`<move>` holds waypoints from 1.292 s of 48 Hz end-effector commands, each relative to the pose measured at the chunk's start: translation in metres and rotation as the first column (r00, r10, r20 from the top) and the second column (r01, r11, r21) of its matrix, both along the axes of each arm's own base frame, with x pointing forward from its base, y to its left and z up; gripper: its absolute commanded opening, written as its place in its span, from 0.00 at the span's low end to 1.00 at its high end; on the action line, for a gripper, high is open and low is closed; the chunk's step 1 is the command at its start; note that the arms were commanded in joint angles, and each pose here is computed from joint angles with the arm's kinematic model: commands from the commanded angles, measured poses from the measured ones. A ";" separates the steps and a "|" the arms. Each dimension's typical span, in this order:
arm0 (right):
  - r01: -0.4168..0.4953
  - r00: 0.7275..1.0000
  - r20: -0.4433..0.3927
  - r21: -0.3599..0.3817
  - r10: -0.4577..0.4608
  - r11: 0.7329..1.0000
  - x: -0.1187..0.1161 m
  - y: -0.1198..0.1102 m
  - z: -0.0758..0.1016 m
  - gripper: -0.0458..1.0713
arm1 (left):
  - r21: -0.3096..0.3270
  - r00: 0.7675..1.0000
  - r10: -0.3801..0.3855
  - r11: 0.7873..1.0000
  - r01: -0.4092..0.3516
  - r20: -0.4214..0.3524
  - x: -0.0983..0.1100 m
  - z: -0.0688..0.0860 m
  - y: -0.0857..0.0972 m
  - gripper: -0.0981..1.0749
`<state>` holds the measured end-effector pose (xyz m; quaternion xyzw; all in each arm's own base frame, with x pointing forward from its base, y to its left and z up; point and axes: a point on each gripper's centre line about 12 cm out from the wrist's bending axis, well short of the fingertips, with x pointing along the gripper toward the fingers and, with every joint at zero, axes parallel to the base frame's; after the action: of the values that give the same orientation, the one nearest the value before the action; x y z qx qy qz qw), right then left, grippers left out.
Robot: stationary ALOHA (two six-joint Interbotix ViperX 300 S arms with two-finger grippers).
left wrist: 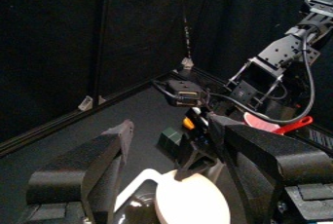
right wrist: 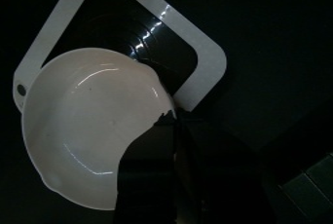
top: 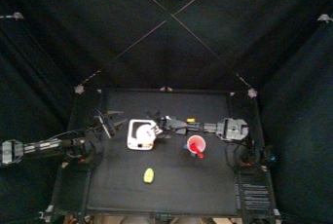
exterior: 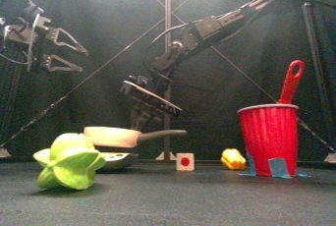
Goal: Place pan to right of starfruit
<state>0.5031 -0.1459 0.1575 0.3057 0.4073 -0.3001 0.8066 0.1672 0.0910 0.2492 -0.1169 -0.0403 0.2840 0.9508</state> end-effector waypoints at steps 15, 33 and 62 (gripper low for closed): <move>-0.039 0.997 0.072 -0.041 0.041 0.998 -0.006 0.017 0.062 0.30 | 0.006 1.000 0.003 1.000 -0.003 0.010 0.001 0.005 0.001 0.91; -0.140 0.981 0.134 -0.030 0.143 0.990 -0.025 0.076 0.094 0.30 | -0.009 1.000 0.007 1.000 -0.007 0.012 0.001 0.003 0.001 0.90; -0.293 0.939 0.204 0.043 0.279 0.955 -0.102 0.168 0.077 0.30 | -0.013 1.000 0.008 1.000 -0.008 0.013 0.001 0.002 0.001 0.91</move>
<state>0.4149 0.0169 0.2177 0.2878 0.4042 -0.1479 0.8555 0.1660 0.0914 0.2465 -0.1262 -0.0391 0.2875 0.9486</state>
